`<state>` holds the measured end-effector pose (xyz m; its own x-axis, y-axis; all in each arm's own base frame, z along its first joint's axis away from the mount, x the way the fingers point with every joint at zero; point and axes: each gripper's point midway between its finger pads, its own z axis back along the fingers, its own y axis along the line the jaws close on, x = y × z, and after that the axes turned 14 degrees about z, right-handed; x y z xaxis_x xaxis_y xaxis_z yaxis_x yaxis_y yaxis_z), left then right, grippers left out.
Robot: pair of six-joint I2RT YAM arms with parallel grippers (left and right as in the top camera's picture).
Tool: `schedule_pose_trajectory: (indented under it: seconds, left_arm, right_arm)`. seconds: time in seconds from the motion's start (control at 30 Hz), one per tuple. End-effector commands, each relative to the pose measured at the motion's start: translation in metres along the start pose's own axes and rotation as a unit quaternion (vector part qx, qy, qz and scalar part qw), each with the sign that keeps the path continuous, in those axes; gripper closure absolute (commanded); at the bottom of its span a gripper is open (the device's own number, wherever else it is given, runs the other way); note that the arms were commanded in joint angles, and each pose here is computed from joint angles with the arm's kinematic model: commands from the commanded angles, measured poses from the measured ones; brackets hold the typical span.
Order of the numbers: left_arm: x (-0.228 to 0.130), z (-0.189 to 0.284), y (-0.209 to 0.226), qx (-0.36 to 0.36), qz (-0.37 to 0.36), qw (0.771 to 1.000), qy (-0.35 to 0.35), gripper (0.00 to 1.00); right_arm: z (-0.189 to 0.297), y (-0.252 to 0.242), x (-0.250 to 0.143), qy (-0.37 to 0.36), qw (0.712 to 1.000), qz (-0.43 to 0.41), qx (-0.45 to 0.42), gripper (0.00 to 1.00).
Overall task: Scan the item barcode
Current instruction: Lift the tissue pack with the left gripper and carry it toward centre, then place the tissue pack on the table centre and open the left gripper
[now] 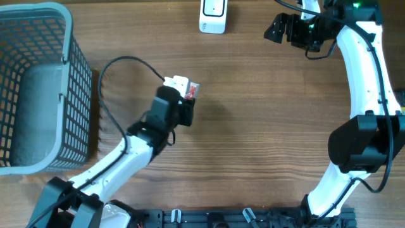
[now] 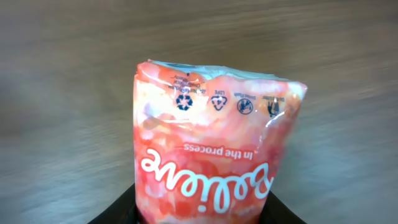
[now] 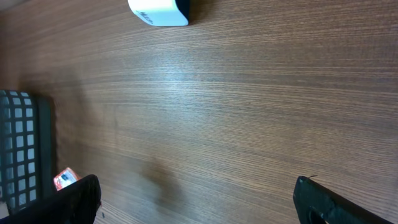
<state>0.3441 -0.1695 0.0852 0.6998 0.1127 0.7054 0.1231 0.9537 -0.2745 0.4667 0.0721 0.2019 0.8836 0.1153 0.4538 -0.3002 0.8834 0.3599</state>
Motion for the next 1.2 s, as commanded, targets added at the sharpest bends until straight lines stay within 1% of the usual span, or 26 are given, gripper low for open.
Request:
schedule_pose_trajectory:
  seconds: [0.0,0.07,0.13,0.17,0.27,0.4,0.53,0.63,0.77,0.87,0.97,1.0,1.07,1.13,1.17]
  left_arm:
    - [0.028,0.015,0.033,0.172,-0.102,0.976,-0.084,0.6]
    - [0.033,0.024,0.037,0.217,-0.137,0.961,-0.101,0.56]
    - [0.032,0.027,0.038,0.24,-0.161,0.952,-0.104,0.53]
    - [0.025,0.023,0.037,0.242,-0.183,0.949,-0.09,0.54]
    - [0.012,0.013,0.042,0.25,-0.195,0.946,-0.068,0.59]
    - [-0.014,-0.005,0.049,0.263,-0.221,0.939,-0.029,0.61]
    - [-0.037,-0.015,0.053,0.3,-0.263,0.917,-0.012,0.6]
    - [-0.057,-0.022,0.036,0.292,-0.32,0.901,-0.002,0.59]
    - [-0.072,-0.024,-0.002,0.251,-0.374,0.893,-0.017,0.56]
    - [-0.066,-0.017,-0.019,0.253,-0.376,0.89,-0.056,0.56]
    - [-0.064,-0.012,-0.03,0.255,-0.402,0.876,-0.073,0.55]
    - [-0.064,-0.011,-0.031,0.256,-0.41,0.872,-0.072,0.52]
    - [-0.063,-0.011,-0.03,0.258,-0.41,0.872,-0.072,0.45]
    - [-0.061,-0.012,-0.027,0.262,-0.406,0.873,-0.071,0.32]
    - [-0.06,-0.012,-0.025,0.264,-0.404,0.873,-0.07,0.28]
  right_arm:
    - [-0.009,-0.007,-0.003,0.01,1.0,0.005,-0.004,0.0]
    - [-0.009,-0.007,-0.002,0.01,1.0,0.005,-0.004,0.0]
    - [-0.009,-0.007,-0.002,0.01,1.0,0.005,-0.004,0.0]
    - [-0.009,-0.007,-0.003,0.01,1.0,0.005,-0.004,0.0]
    - [-0.009,-0.007,-0.003,0.011,1.0,0.003,-0.003,0.0]
    - [-0.009,-0.006,-0.005,0.015,1.0,0.001,-0.003,0.0]
    - [-0.009,-0.006,-0.006,0.017,1.0,0.0,-0.003,0.0]
    - [-0.009,-0.006,-0.006,0.017,1.0,0.0,-0.003,0.0]
    - [-0.009,-0.006,-0.007,0.018,1.0,0.0,-0.002,0.0]
    - [-0.009,-0.006,-0.007,0.019,1.0,0.0,-0.002,0.0]
    - [-0.009,-0.006,-0.007,0.019,1.0,0.0,-0.002,0.0]
    - [-0.009,-0.006,-0.008,0.019,1.0,0.0,-0.002,0.0]
    - [-0.009,-0.006,-0.008,0.02,1.0,0.0,-0.002,0.0]
    - [-0.009,-0.006,-0.008,0.02,1.0,0.0,-0.002,0.0]
    - [-0.009,-0.006,-0.008,0.02,1.0,0.0,-0.002,0.0]
